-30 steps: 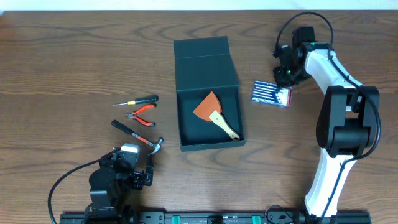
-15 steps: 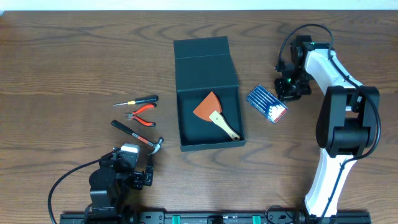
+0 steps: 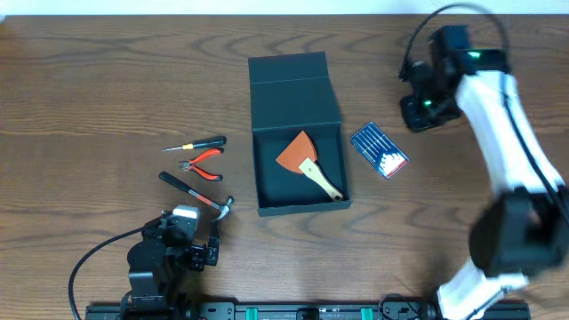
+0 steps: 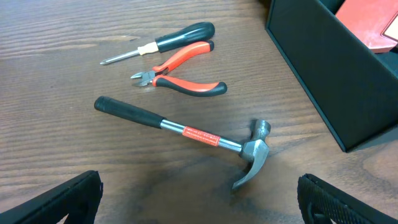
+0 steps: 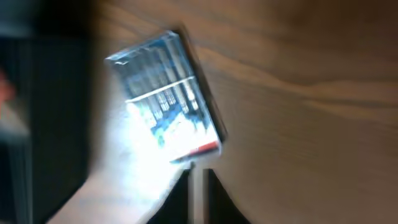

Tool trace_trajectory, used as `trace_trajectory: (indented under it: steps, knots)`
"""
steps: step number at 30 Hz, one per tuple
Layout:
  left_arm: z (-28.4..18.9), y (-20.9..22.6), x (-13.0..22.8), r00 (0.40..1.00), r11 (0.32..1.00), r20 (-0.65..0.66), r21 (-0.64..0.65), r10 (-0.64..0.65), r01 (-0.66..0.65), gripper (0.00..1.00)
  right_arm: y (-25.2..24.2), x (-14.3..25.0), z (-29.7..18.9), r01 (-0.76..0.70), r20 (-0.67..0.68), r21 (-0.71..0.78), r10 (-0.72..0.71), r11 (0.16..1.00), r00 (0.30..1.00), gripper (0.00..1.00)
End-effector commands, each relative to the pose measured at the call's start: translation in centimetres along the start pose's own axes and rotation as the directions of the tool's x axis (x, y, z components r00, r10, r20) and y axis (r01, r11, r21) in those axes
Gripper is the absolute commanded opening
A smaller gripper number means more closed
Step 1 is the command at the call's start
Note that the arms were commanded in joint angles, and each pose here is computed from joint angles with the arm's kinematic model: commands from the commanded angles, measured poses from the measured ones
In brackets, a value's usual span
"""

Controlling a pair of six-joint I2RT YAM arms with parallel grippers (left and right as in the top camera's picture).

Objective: Pack container
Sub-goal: 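Grasp the clear screwdriver-set case with the right gripper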

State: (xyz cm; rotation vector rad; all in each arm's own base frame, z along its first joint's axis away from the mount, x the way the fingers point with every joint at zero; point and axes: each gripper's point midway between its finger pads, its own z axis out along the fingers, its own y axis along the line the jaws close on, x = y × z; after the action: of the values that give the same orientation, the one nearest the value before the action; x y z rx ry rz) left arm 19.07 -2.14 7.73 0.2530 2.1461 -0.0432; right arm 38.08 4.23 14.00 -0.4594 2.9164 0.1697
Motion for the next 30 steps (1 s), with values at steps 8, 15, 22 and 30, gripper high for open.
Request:
trace_trajectory:
  steps: [8,15,22,30]
  knots:
    - [0.1,0.3,0.2,1.000,1.000,-0.001,-0.014,0.010,-0.010,0.99,5.2,0.4,-3.7,0.327,0.117,-0.098,-0.316,0.940,0.942,0.75]
    - [0.1,0.3,0.2,1.000,1.000,-0.001,-0.014,0.010,-0.010,0.98,5.5,1.0,-0.6,0.392,0.006,-0.022,-0.392,0.920,0.920,0.88]
    - [0.1,0.3,0.2,1.000,1.000,-0.001,-0.014,0.009,-0.009,0.99,4.5,2.2,3.8,0.447,-0.121,0.089,-0.436,0.890,0.892,0.99]
    - [0.1,0.3,0.2,1.000,1.000,-0.001,-0.014,0.010,-0.010,0.98,4.1,2.5,6.6,0.440,-0.146,0.074,-0.427,0.895,0.892,0.99]
